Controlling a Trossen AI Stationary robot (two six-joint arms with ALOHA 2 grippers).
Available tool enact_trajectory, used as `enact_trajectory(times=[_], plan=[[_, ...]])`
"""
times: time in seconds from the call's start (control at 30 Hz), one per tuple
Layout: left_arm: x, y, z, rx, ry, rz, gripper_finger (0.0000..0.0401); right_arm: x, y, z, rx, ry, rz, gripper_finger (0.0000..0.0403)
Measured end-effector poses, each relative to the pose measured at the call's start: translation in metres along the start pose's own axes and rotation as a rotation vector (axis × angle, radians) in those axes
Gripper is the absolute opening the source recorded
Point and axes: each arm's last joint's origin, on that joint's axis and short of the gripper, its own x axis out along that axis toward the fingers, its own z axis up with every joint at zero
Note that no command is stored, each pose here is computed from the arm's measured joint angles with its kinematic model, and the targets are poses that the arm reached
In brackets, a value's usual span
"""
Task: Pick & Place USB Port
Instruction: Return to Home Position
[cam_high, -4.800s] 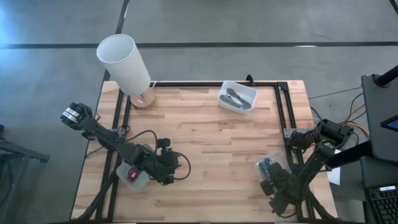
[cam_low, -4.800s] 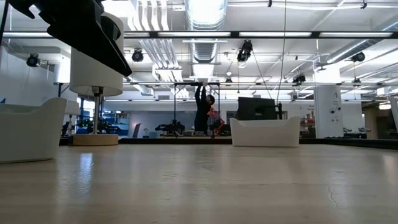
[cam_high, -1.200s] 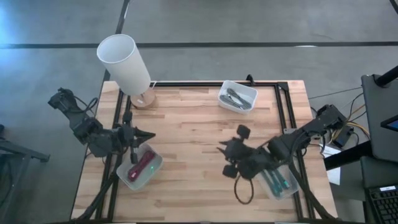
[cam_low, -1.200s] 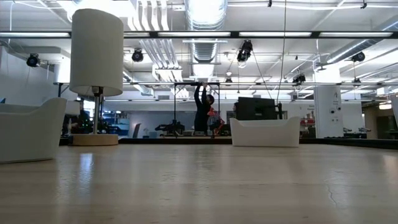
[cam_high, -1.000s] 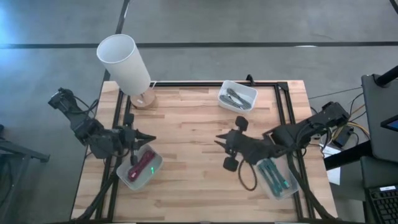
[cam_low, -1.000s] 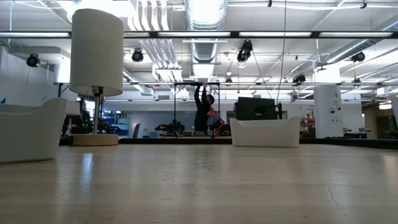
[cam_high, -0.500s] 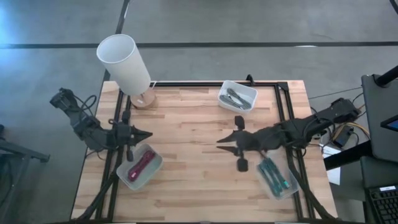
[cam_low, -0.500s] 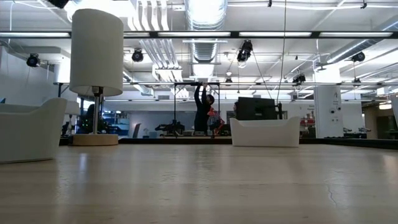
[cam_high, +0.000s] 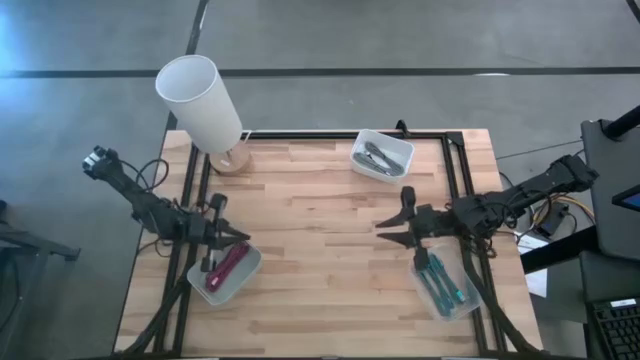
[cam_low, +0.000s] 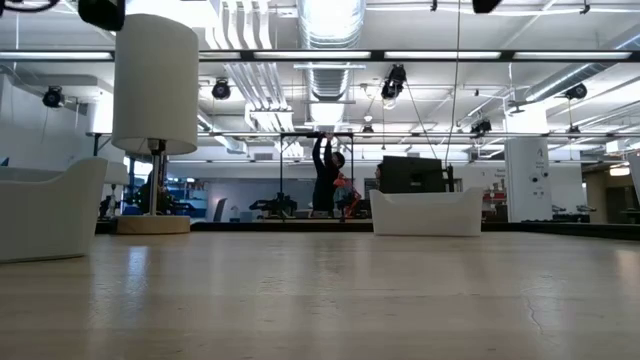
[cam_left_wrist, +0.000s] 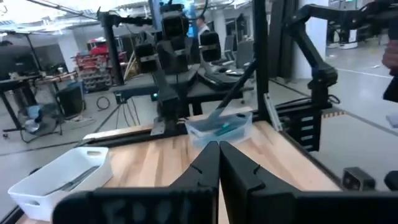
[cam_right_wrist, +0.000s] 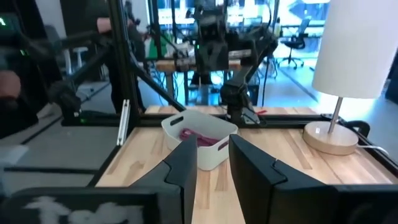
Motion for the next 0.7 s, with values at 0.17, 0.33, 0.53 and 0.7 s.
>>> enact_trajectory(times=[0.17, 0.33, 0.53, 0.7], plan=[[0.001, 0.01, -0.021, -0.011, 0.014, 0.082, 0.0012, -0.019, -0.007, -0.014, 0.006, -0.027, 0.003, 0.0078], [-0.004, 0.022, -0.032, -0.029, -0.007, 0.122, 0.0012, -0.035, -0.013, -0.027, 0.012, -0.066, 0.006, 0.0069], [-0.014, 0.03, -0.042, -0.044, -0.051, 0.153, 0.0012, -0.05, -0.019, -0.041, 0.002, -0.09, 0.008, 0.0073], [-0.021, 0.033, -0.049, -0.061, -0.094, 0.166, 0.0012, -0.059, -0.022, -0.054, -0.016, -0.103, 0.007, 0.0082]])
